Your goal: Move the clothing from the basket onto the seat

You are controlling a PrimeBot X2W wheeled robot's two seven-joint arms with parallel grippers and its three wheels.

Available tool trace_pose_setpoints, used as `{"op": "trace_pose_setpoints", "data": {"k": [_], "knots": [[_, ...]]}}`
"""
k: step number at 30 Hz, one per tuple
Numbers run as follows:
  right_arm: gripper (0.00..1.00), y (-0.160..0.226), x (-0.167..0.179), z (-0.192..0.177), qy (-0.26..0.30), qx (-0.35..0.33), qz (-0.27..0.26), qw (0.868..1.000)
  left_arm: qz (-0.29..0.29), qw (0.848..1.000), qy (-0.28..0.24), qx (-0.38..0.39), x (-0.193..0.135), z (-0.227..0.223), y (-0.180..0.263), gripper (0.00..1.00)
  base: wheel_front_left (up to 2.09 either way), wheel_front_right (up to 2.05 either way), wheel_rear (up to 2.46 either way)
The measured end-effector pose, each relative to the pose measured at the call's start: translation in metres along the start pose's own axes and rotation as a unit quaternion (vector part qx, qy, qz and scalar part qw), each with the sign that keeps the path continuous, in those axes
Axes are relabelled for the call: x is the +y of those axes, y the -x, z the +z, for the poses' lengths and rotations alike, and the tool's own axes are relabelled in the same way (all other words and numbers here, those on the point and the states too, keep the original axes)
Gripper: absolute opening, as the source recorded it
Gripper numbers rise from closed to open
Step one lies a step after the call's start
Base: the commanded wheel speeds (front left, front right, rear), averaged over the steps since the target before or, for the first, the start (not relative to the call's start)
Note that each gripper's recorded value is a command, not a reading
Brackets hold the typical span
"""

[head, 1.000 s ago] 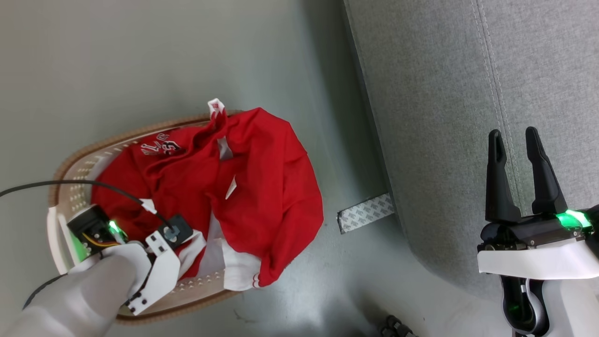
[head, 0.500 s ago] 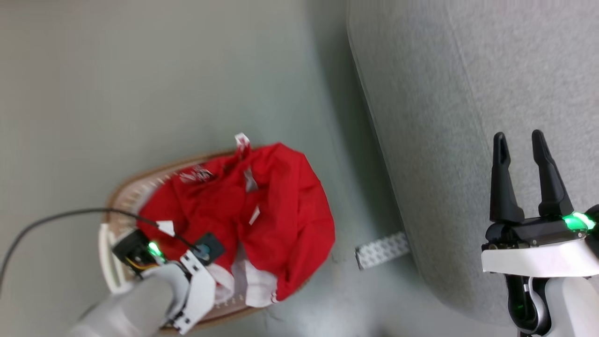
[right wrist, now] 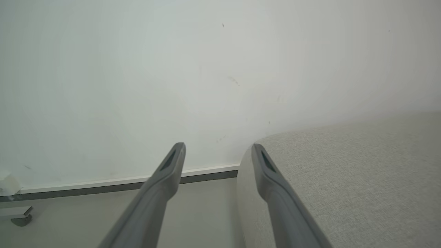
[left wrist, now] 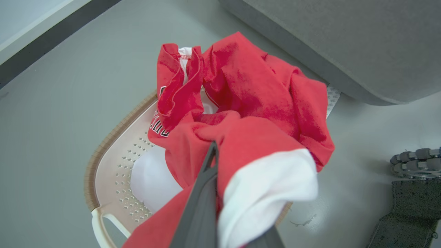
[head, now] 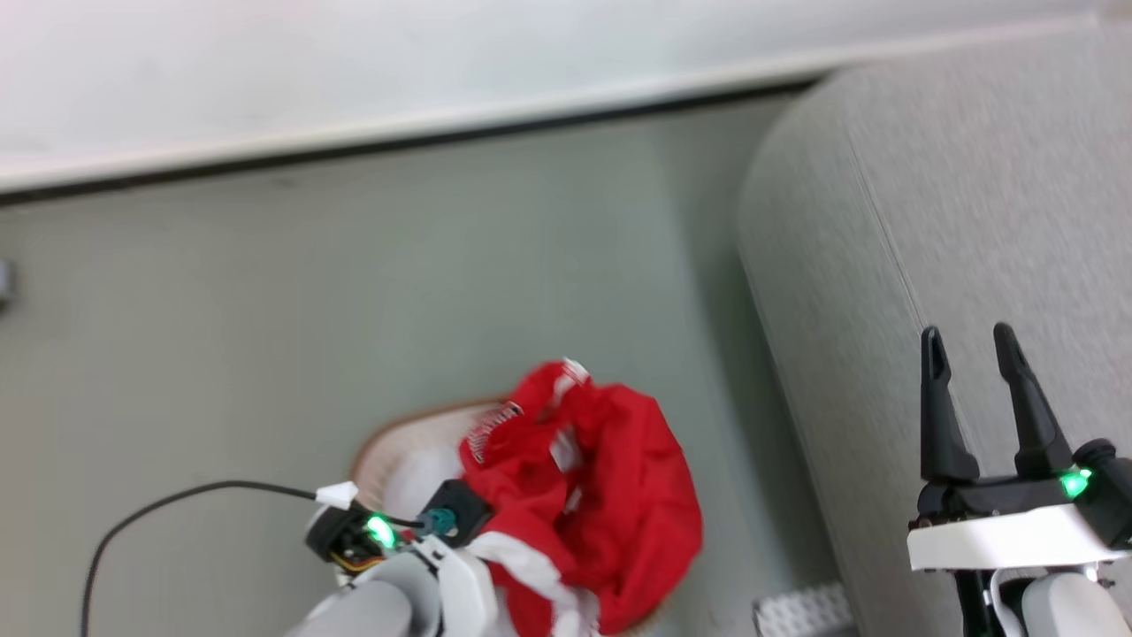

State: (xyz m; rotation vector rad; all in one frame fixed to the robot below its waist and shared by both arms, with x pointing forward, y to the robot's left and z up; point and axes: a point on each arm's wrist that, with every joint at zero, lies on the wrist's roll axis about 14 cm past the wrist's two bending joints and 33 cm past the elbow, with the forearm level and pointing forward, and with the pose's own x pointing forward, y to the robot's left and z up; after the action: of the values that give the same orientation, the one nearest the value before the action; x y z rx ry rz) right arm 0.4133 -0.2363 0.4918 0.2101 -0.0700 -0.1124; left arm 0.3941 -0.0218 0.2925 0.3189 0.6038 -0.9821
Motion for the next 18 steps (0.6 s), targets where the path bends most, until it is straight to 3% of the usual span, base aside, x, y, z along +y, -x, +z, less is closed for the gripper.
{"op": "trace_pose_setpoints", "data": {"k": [8,15,18], "knots": [[1.0,0.008,0.04,0.02,-0.018,-0.026,0.055,0.998,0.077,0.992,0.035,-0.098,0.012,0.052,0.052,0.0,0.0,0.0,0.0],[1.0,0.02,0.063,0.034,-0.03,-0.043,0.088,0.995,0.131,0.969,0.047,-0.203,0.023,0.104,0.103,0.0,0.0,0.0,0.0],[1.0,0.026,0.073,0.037,-0.033,-0.045,0.104,0.993,0.149,0.96,0.026,-0.235,0.025,0.123,0.122,0.0,0.0,0.0,0.0]]}}
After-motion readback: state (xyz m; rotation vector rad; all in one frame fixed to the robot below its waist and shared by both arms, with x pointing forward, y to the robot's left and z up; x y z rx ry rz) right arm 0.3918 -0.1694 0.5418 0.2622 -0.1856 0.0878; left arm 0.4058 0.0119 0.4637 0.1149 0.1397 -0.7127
